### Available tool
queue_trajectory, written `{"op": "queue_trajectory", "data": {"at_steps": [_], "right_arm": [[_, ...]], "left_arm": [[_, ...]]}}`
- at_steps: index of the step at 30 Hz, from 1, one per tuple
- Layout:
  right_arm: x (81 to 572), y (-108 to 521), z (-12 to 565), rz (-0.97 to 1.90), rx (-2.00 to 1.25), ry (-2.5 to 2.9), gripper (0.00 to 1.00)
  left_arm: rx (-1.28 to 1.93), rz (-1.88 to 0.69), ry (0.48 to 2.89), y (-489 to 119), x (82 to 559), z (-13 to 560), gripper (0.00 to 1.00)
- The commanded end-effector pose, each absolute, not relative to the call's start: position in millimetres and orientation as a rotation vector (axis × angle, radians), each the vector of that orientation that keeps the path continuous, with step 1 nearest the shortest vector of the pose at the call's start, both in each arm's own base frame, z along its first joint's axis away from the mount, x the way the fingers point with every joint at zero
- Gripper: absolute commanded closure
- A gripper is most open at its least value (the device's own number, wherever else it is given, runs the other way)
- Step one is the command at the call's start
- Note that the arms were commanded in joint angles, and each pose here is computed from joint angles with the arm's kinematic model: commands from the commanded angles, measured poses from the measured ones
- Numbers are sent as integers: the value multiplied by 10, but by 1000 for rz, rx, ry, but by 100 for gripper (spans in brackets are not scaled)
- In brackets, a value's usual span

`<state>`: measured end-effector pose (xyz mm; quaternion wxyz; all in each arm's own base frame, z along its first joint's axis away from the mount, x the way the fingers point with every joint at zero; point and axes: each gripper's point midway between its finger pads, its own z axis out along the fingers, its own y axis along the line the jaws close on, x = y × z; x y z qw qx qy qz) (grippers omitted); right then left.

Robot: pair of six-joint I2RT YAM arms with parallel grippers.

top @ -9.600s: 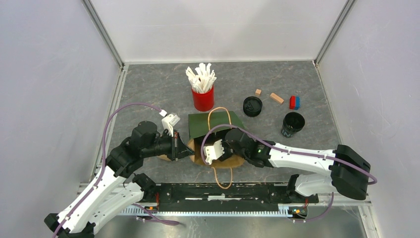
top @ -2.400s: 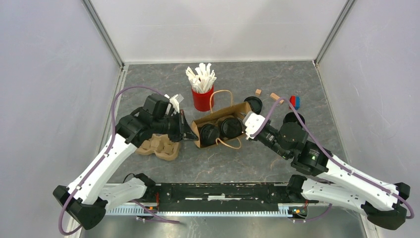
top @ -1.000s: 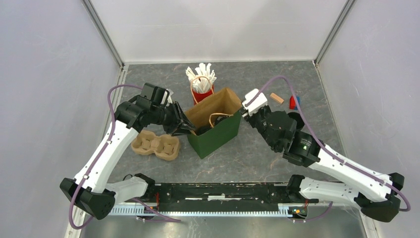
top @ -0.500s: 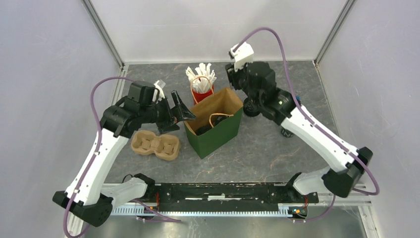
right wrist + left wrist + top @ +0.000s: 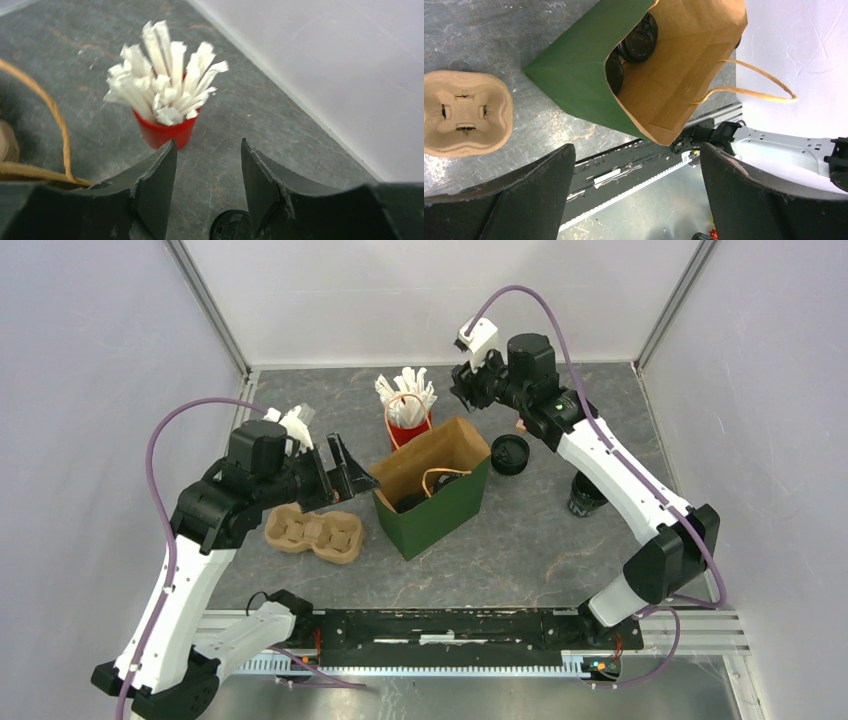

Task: Pack the takeout coffee

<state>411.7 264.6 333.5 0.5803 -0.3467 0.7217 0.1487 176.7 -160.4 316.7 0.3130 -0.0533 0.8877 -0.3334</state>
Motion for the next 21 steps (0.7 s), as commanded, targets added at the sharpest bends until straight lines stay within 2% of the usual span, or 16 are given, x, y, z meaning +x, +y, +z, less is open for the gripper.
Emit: {"op": "queue_trajectory", "data": {"at_steps": [1,11,21], "right_arm": [[3973,2876,3372,439,-1014,1493,44],[4145,3222,3295,532,-1163,1391,47],[4303,3274,3109,504,-1233,1398,47]], "left_arm": [[-119,-820,2318,-1481,1715,3070,0],[-106,-792,2301,-1443,1731,3138,0],[-109,-767,2293,-1409,1746,3152,0]]}}
